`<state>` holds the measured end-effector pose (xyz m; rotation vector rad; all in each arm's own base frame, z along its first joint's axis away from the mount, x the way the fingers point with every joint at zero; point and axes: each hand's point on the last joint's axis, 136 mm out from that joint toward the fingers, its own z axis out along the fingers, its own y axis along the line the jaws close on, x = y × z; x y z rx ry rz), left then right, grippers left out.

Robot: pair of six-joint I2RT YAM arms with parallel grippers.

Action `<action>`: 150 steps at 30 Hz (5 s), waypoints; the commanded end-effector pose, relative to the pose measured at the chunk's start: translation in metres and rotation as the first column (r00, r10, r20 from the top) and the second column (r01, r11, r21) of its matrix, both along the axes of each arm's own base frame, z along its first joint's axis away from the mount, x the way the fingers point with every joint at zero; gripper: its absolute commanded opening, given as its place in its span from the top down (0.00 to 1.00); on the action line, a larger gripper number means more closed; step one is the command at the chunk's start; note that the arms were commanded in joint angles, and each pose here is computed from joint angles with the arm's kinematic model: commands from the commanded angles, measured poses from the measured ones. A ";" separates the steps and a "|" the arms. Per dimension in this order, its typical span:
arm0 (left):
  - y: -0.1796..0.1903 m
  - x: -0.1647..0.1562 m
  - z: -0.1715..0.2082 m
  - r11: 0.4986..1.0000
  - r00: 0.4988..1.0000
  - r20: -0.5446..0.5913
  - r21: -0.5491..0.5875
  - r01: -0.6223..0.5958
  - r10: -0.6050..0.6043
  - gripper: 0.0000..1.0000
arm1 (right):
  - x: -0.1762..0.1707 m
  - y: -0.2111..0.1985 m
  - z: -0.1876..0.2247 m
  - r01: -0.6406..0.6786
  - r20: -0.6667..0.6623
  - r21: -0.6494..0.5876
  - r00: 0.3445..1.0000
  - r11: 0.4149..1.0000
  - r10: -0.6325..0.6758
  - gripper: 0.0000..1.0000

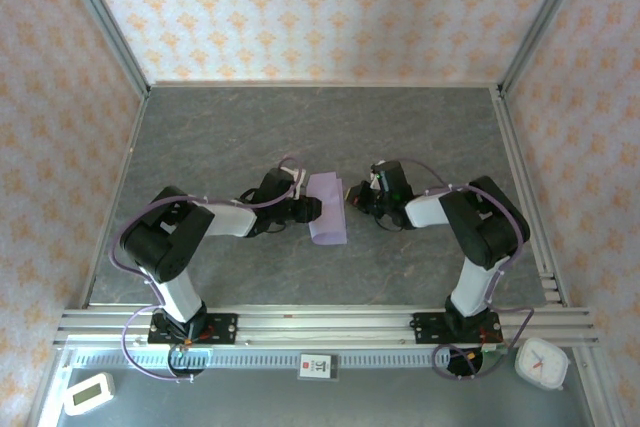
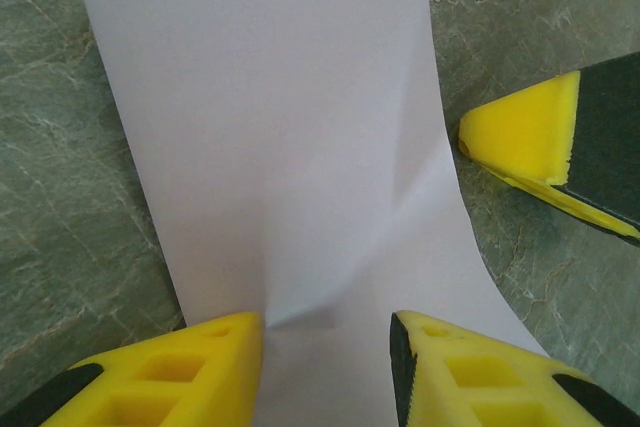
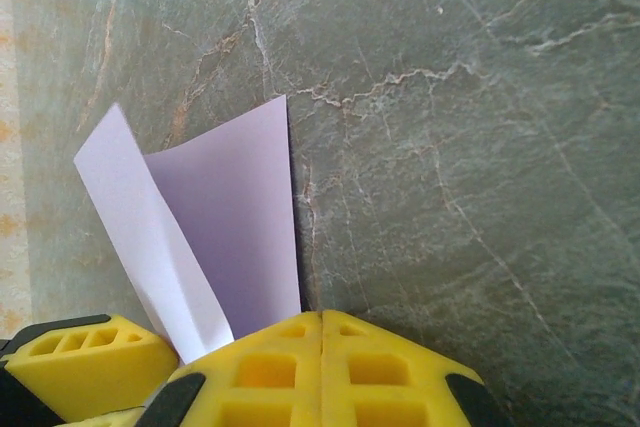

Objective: Fold a paper plane with a square sheet of paper (pick it up from the middle)

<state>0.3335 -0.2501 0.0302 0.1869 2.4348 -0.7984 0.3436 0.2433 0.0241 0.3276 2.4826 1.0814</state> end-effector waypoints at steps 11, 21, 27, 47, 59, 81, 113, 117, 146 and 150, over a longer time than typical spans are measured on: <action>-0.005 0.001 0.007 0.999 0.999 0.025 0.045 0.027 -0.028 0.57 | -0.023 0.019 -0.003 -0.076 -0.023 0.022 0.997 0.997 0.077 1.00; -0.005 0.002 0.004 0.997 0.999 0.023 0.071 0.030 -0.031 0.58 | -0.017 -0.001 -0.008 -0.007 -0.019 -0.029 1.000 1.000 0.007 1.00; -0.003 0.002 0.006 0.996 0.999 0.034 0.086 0.016 -0.019 0.58 | -0.012 -0.006 -0.004 0.003 -0.014 -0.042 1.000 0.999 -0.004 1.00; -0.019 -0.001 0.015 0.990 0.997 0.060 0.134 0.045 -0.054 0.58 | -0.015 -0.007 -0.031 0.008 -0.073 -0.060 0.997 0.998 -0.012 1.00; -0.008 -0.002 -0.012 0.977 1.000 0.007 0.211 -0.023 0.022 0.60 | -0.005 -0.008 0.009 0.010 0.009 -0.062 1.000 0.998 -0.010 1.00; -0.013 0.001 -0.002 0.980 0.999 0.030 0.196 -0.036 0.030 0.59 | -0.036 0.014 0.027 -0.028 0.000 0.078 1.000 0.997 0.028 0.63; -0.023 0.014 0.047 0.993 0.994 0.080 0.087 -0.085 0.078 0.55 | -0.040 0.017 -0.043 -0.068 -0.125 -0.095 0.991 0.993 0.056 1.00; -0.022 0.011 0.067 0.996 0.993 0.095 0.035 -0.079 0.076 0.53 | -0.044 0.013 -0.048 -0.055 -0.134 -0.101 0.990 0.993 0.041 1.00; -0.015 -0.064 -0.017 0.994 0.999 -0.053 0.109 0.001 0.005 0.67 | -0.051 0.005 -0.057 -0.030 -0.149 -0.111 0.989 0.993 0.014 1.00; -0.008 -0.060 -0.014 0.981 0.999 -0.029 0.196 -0.010 0.016 0.68 | -0.052 0.005 -0.058 -0.030 -0.152 -0.112 0.988 0.993 0.013 1.00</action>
